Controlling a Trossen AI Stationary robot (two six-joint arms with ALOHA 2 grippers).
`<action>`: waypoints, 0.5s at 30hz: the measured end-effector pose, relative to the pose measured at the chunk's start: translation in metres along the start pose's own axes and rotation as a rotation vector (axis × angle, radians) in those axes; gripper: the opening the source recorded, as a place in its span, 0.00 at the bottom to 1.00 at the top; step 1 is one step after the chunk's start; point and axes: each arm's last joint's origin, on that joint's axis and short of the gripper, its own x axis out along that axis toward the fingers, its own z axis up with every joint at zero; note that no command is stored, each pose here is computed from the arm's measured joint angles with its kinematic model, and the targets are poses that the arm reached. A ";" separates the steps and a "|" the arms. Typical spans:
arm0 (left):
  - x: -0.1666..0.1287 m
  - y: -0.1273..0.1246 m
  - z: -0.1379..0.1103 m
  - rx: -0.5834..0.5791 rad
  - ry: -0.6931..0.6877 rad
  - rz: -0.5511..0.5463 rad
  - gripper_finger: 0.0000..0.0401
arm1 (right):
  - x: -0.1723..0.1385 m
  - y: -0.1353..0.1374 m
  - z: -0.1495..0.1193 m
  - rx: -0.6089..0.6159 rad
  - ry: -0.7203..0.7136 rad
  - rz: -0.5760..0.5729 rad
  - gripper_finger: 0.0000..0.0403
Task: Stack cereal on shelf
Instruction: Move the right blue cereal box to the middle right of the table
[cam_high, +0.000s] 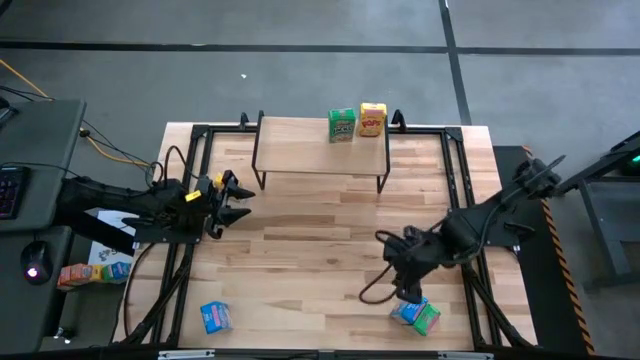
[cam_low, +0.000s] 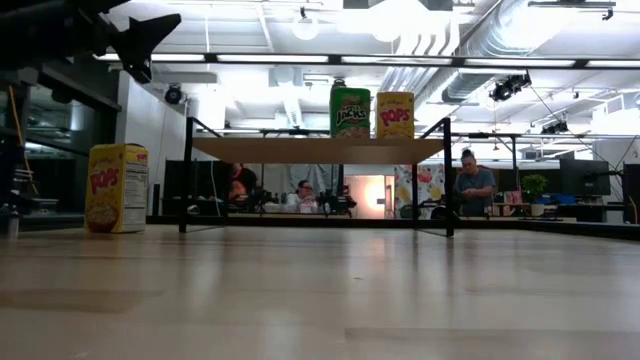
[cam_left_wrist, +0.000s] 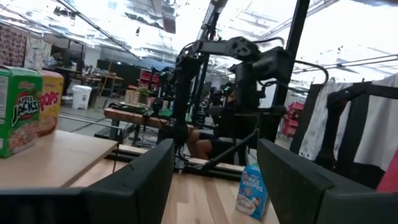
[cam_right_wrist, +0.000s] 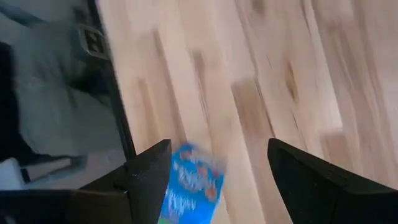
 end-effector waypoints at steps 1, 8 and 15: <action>0.000 0.000 0.000 0.000 0.003 0.001 0.55 | 0.000 0.005 -0.002 0.017 0.026 -0.023 0.64; 0.000 0.000 -0.002 0.002 0.022 0.004 0.55 | 0.024 0.037 -0.024 0.077 0.194 -0.068 0.64; 0.000 0.001 -0.004 0.002 0.040 0.008 0.55 | 0.041 0.049 -0.038 0.124 0.257 -0.114 0.64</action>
